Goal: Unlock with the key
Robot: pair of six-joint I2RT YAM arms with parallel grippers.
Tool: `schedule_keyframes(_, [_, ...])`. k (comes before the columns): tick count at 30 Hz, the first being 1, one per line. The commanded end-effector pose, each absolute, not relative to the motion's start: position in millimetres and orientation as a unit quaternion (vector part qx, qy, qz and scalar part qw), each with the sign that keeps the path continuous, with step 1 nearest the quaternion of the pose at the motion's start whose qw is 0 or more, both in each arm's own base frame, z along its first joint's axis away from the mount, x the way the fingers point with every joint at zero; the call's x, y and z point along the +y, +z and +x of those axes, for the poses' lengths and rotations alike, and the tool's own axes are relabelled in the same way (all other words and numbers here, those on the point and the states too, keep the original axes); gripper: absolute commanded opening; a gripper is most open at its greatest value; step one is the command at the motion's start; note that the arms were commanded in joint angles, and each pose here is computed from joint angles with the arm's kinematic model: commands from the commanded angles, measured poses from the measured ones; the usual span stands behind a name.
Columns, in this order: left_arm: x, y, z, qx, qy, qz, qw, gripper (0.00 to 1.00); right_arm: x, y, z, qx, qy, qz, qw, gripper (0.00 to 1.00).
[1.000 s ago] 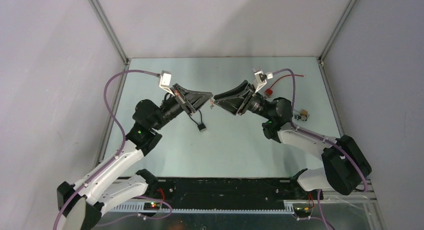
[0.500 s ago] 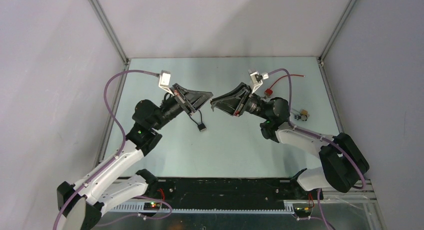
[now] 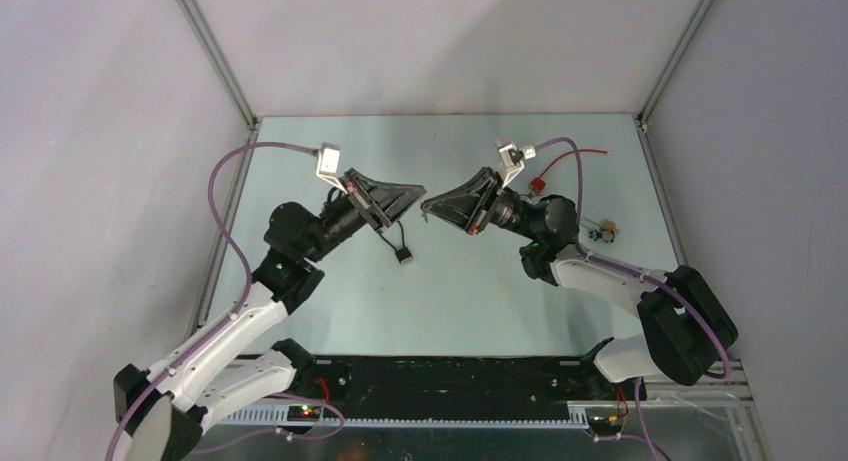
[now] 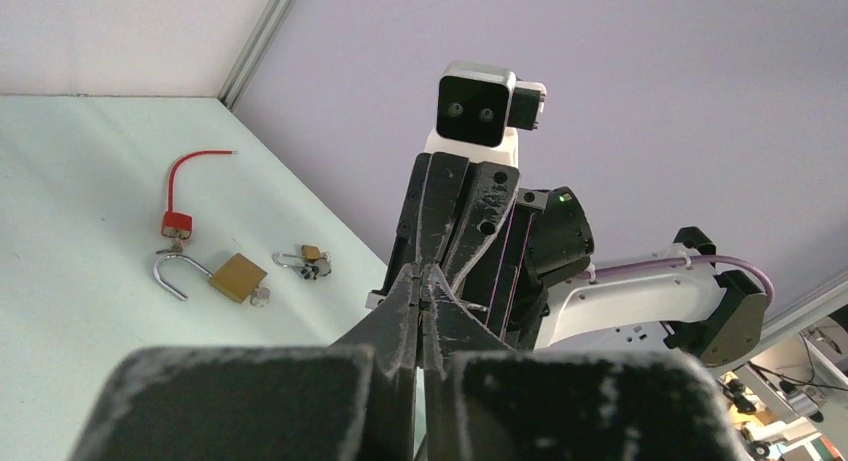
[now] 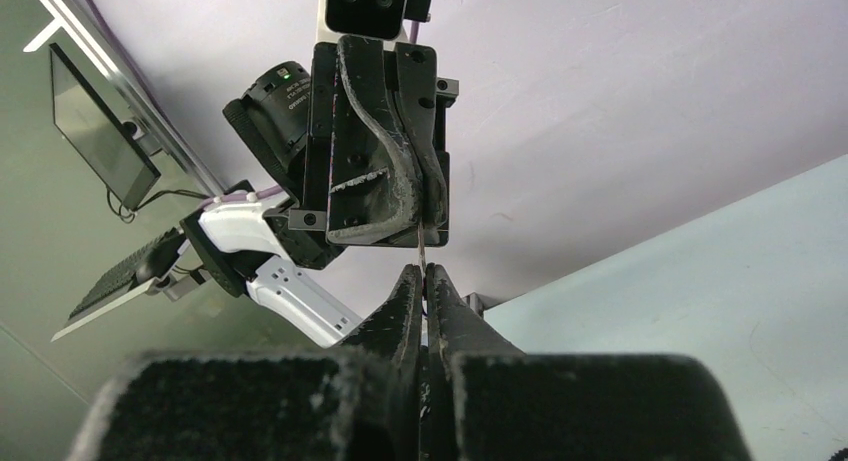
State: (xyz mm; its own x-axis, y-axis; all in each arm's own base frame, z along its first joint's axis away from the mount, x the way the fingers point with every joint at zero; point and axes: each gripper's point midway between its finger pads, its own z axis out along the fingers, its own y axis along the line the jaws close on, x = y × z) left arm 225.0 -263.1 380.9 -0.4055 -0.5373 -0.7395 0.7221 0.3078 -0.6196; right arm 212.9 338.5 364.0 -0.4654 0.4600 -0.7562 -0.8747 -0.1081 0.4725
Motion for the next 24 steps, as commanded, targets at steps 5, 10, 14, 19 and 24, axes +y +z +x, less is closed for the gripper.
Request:
schedule_keyframes(5, [-249,380,229,0.596,-0.560,0.057,0.572,0.40,335,385,210,0.455,0.712,-0.227,0.484,0.00])
schedule_keyframes(10, [-225,351,245,0.654,-0.476,0.029,0.586,0.88,339,367,219,0.508,0.699,-0.208,0.459,0.00])
schedule_keyframes(14, [-178,315,264,0.727,-0.343,-0.043,0.594,0.99,338,347,227,0.559,0.680,-0.180,0.439,0.00])
schedule_keyframes(19, [-122,279,262,0.780,-0.222,-0.144,0.567,1.00,332,308,242,0.650,0.632,-0.122,0.405,0.00])
schedule_keyframes(24, [-117,268,246,0.796,-0.214,-0.096,0.558,1.00,323,271,249,0.721,0.586,-0.057,0.365,0.00])
